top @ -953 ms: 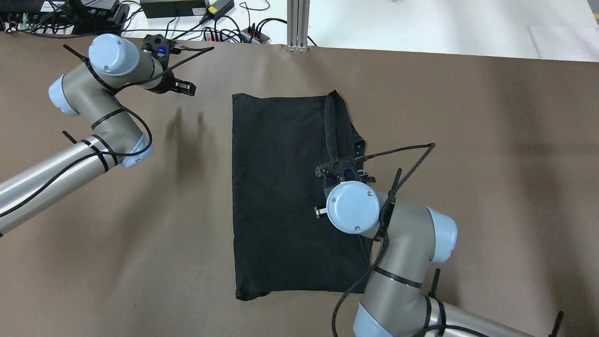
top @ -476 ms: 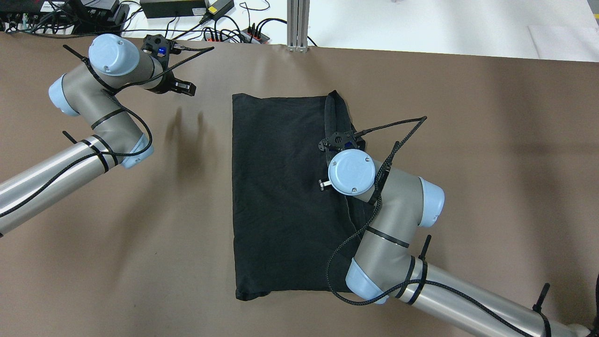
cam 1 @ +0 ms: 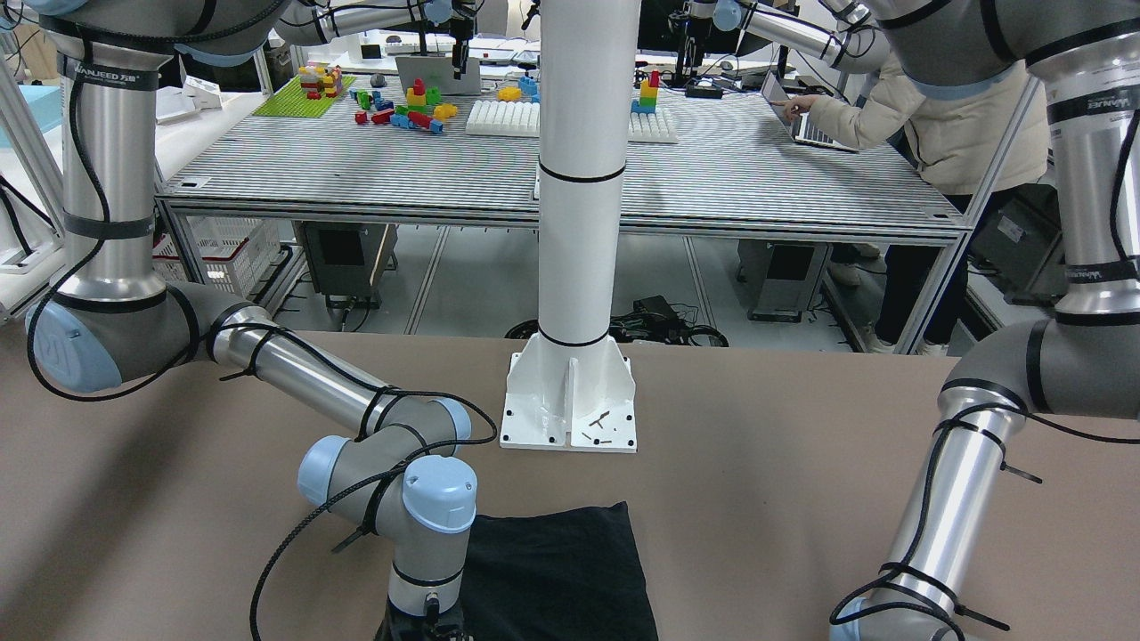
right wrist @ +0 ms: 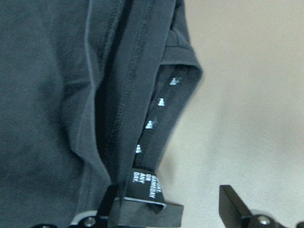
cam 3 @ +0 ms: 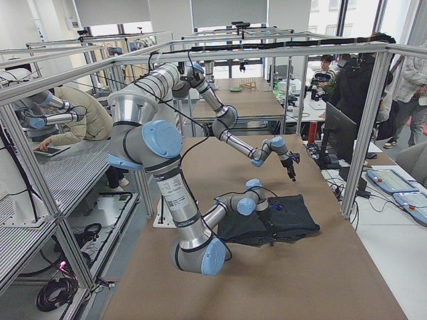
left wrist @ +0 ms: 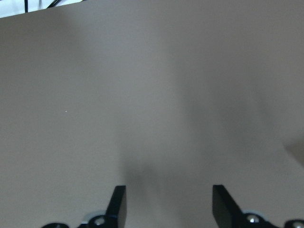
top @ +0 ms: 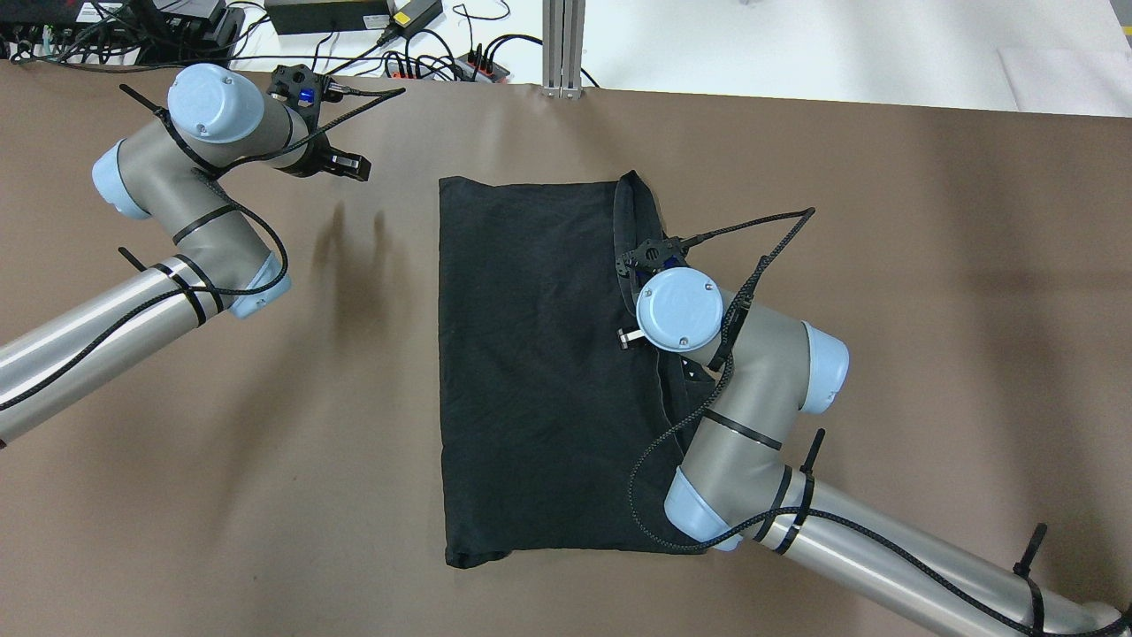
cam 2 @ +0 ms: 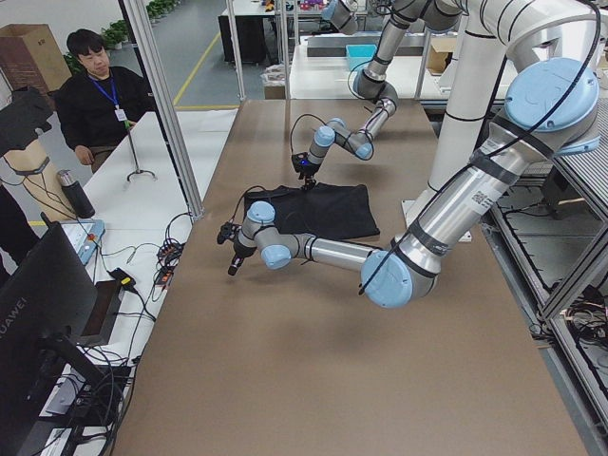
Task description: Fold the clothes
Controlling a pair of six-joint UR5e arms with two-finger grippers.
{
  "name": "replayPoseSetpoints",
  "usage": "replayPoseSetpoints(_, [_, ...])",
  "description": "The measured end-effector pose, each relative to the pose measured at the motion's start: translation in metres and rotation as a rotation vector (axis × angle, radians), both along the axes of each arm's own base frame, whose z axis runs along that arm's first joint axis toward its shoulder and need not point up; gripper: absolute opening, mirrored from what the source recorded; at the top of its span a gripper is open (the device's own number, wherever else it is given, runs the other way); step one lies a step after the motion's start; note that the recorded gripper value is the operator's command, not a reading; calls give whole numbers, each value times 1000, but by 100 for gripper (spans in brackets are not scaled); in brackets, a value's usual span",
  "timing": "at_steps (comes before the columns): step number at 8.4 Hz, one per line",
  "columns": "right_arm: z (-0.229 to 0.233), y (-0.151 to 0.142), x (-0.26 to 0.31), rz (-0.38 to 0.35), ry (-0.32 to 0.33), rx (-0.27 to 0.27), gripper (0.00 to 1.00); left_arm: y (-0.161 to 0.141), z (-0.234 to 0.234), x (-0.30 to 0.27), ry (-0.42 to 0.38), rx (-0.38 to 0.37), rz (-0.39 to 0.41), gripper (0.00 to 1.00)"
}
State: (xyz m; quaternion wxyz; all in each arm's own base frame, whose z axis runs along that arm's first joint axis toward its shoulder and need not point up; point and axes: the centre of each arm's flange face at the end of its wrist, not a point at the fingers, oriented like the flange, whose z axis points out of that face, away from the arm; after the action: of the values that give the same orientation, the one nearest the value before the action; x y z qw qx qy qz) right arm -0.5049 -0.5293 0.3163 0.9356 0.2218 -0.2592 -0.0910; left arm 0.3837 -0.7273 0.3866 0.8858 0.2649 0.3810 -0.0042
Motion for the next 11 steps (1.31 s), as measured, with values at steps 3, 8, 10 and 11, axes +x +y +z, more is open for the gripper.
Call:
replayPoseSetpoints(3, [3, -15, 20, -6, -18, -5, 77, 0, -1, 1, 1, 0, 0, 69])
replayPoseSetpoints(8, [-84, -51, -10, 78, -117, -23, 93, 0, 0, 0, 1, 0, -1, 69])
replayPoseSetpoints(10, [-90, -74, -38, 116, -114, -61, 94, 1, 0, 0, 3, 0, -1, 69])
replayPoseSetpoints(11, [-86, -79, -43, 123, -108, -68, 94, 1, 0, 0, 7, -5, -6, 69])
